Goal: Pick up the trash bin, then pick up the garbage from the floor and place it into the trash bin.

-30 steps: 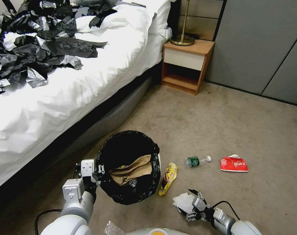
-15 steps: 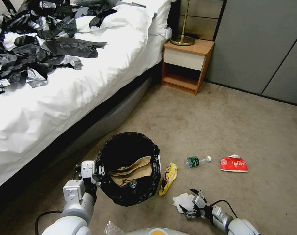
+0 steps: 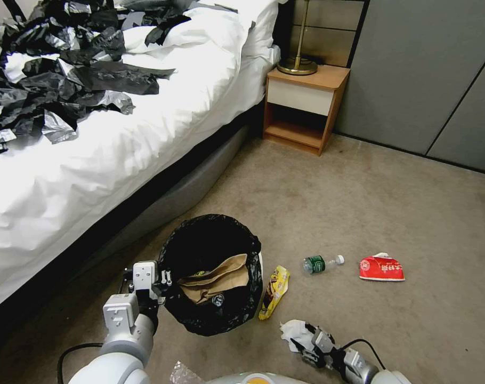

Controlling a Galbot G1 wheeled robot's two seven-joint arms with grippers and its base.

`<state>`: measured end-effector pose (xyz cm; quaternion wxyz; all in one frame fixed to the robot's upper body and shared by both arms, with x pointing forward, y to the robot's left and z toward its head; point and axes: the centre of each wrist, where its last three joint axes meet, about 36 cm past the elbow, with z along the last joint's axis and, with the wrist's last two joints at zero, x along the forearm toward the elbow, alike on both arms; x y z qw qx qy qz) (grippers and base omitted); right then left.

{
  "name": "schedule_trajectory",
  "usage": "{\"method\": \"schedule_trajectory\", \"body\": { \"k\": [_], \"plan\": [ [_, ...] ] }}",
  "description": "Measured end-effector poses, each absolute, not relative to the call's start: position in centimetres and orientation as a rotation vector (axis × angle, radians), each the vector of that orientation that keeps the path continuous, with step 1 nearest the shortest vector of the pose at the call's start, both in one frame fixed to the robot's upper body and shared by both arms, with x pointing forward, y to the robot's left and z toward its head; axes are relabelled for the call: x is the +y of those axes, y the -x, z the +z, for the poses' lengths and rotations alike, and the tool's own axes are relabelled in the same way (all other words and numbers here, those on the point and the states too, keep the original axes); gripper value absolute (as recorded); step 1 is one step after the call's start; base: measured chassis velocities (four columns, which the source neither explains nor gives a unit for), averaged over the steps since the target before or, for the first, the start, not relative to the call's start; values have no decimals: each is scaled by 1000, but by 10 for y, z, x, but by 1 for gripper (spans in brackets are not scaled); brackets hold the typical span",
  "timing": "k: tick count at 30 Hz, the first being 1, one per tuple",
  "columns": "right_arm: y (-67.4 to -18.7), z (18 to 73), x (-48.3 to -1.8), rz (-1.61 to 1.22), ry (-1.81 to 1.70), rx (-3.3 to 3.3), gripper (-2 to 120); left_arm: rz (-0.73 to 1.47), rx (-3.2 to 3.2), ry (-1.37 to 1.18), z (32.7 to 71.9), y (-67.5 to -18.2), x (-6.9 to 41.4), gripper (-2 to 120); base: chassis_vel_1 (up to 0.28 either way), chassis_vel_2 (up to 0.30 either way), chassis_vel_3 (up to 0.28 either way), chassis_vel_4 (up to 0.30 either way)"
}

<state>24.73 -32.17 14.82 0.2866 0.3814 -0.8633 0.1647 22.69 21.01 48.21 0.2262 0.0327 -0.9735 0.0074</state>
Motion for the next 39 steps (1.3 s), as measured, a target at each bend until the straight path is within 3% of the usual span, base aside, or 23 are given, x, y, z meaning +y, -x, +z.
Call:
{"method": "schedule_trajectory", "body": {
  "k": [9,18,22,24,28,34,39],
  "plan": [
    [-253,155,-323,458,-1002,-2331,1,21,-2689,-86,483,-228,210,0,0,0,0,0],
    [-260,177,-318,480,-1012,-2428,0,26,-2692,-79,483,-229,208,0,0,0,0,0],
    [-278,221,-305,442,-1024,-2607,0,23,-2691,-74,482,-229,208,0,0,0,0,0],
    [-296,278,-286,396,-1092,-2777,0,20,-2688,-69,481,-229,208,0,0,0,0,0],
    [-310,329,-273,360,-1176,-2913,0,23,-2685,-62,481,-227,207,0,0,0,0,0],
    [-339,459,-258,217,-1537,-3164,0,19,-2678,-43,478,-225,203,0,0,0,0,0],
    [-333,492,-245,114,-1686,-3150,0,19,-2678,-39,478,-225,203,0,0,0,0,0]
  ]
}}
